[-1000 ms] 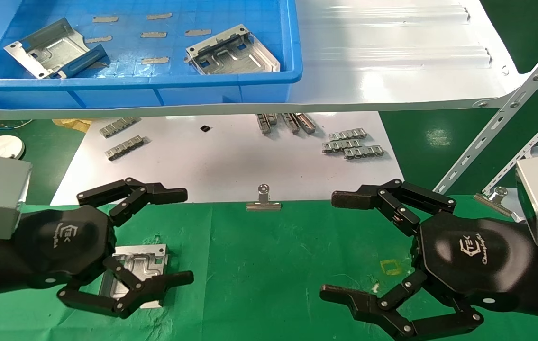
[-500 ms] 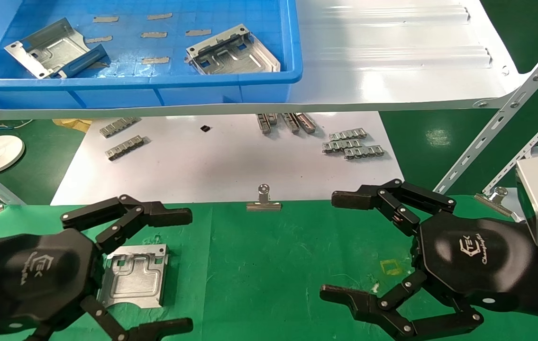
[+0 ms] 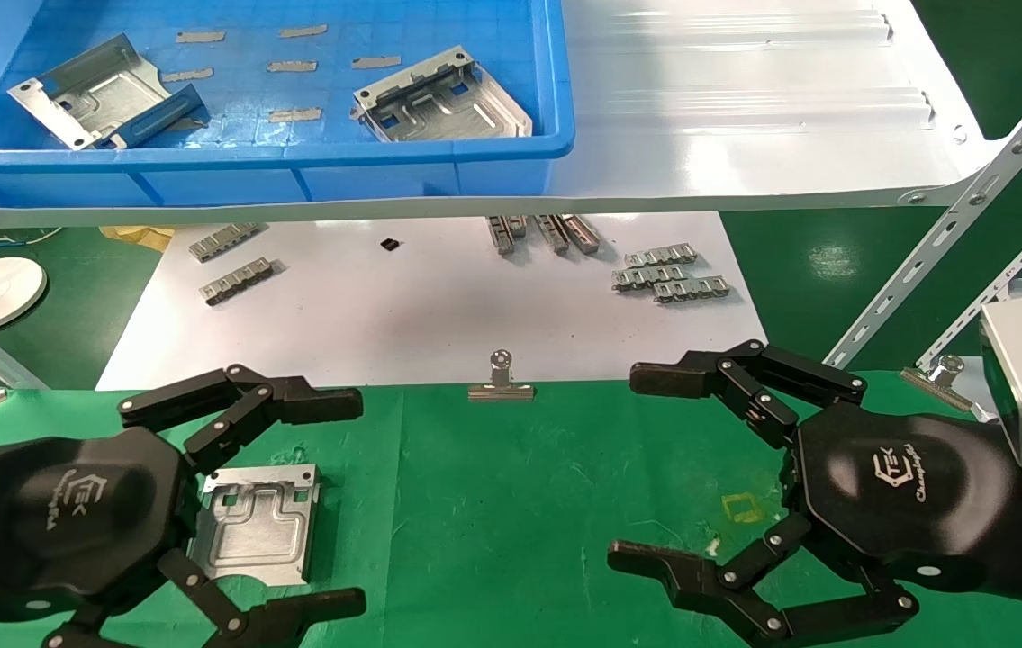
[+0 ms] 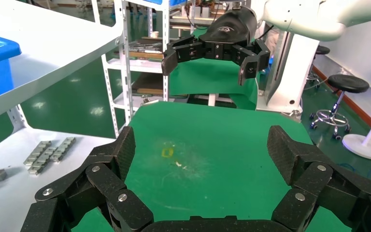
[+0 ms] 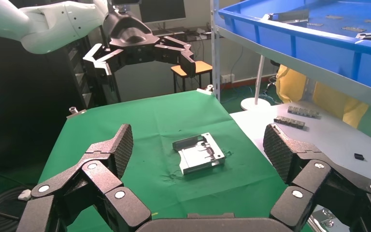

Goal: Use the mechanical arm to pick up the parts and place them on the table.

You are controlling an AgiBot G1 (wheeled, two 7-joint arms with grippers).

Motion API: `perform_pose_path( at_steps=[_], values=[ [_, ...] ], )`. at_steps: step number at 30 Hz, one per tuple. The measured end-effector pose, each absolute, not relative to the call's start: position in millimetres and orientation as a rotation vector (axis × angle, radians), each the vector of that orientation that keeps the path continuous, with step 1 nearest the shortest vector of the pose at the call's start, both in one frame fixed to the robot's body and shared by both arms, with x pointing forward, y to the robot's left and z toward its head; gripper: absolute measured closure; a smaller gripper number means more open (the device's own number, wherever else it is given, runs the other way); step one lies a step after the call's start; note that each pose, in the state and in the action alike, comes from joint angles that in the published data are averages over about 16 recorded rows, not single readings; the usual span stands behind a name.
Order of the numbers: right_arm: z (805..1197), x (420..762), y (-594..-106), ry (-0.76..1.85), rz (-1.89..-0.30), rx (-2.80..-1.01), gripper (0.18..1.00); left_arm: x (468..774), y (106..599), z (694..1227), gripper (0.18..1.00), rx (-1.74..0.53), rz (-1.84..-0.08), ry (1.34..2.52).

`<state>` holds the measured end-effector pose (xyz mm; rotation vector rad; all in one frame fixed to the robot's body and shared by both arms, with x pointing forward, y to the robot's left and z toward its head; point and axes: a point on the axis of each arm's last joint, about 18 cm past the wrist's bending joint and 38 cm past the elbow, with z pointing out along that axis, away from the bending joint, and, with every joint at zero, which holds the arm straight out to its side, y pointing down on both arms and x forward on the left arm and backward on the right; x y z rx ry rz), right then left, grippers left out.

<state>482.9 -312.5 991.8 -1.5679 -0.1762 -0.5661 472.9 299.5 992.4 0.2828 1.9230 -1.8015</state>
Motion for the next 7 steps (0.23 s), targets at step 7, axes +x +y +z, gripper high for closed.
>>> perform_pose_path(
  at_steps=[7],
  values=[
    [991.8, 482.9, -312.5, -0.176, -0.566, -1.568, 0.179, 473.8, 299.7, 992.3, 0.184, 0.281, -1.801, 1.923]
  ],
)
